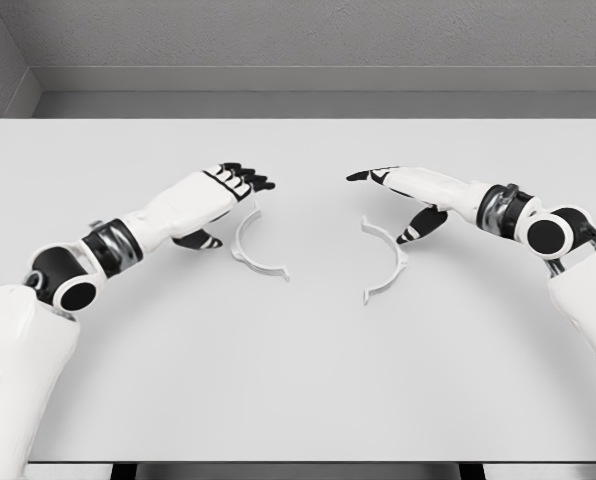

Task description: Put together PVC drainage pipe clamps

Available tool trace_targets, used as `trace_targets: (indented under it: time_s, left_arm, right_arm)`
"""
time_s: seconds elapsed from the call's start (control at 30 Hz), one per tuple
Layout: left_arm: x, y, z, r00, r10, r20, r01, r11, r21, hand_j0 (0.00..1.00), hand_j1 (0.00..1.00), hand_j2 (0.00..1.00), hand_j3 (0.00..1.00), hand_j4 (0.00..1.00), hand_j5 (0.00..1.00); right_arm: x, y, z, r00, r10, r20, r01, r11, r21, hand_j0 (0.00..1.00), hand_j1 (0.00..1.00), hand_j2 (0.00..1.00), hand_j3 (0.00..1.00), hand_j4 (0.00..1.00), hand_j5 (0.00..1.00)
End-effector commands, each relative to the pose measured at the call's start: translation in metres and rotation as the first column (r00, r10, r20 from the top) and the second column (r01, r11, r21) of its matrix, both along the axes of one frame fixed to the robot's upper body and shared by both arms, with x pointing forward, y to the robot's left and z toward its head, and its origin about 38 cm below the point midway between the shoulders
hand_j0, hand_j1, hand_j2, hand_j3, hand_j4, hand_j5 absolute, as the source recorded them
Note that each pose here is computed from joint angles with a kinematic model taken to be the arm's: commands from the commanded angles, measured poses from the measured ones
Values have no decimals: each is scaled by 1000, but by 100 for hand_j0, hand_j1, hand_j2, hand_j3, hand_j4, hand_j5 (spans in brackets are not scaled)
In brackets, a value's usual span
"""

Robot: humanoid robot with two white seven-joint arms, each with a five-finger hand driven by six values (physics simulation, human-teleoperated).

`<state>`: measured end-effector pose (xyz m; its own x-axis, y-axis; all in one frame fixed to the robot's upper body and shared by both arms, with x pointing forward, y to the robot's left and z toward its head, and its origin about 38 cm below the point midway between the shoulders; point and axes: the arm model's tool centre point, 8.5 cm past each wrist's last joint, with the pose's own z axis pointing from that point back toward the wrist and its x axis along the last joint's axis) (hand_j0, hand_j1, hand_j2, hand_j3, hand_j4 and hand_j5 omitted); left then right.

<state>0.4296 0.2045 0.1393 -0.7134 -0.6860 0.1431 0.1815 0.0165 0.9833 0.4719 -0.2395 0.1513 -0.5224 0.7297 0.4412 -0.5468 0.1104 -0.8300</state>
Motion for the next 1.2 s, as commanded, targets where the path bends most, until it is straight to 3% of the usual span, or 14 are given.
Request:
trace_targets:
  time_s: [0.0,0.37,0.57,0.67,0.77,0.93,1.17]
  left_arm:
    - [0,-7,-4,1000,-6,-13,6,1000,-19,100,100,100,100,100,100]
    - [4,-19,2,1000,-7,-4,7,999,-47,100,100,100,100,100,100]
    - [11,-8,10,1000,15,11,-14,999,-40,100,100,100,100,100,100]
    - [25,2,4,998,64,-28,-64,998,-25,100,100,100,100,100,100]
    - [30,2,1,997,66,-43,-67,998,-18,100,100,100,100,100,100]
    - [27,-13,-2,998,32,-49,-33,999,-11,100,100,100,100,100,100]
    - [26,-19,-2,999,21,-48,-22,1000,-17,100,100,100,100,100,100]
  right_arm:
    - [0,2,1,1000,1,0,-1,1000,8,100,100,100,100,100,100]
    - [3,6,5,1000,5,8,-5,1000,16,100,100,100,100,100,100]
    - [4,-19,18,999,-18,34,19,1000,-21,100,100,100,100,100,100]
    - [-7,-30,32,997,3,74,2,998,-59,100,100,100,100,100,100]
    - [-23,-37,30,997,17,76,-11,997,-82,100,100,100,100,100,100]
    - [-49,-46,24,997,-15,81,17,1000,-19,100,100,100,100,100,100]
    - [-63,-32,25,996,1,84,-3,999,34,100,100,100,100,100,100]
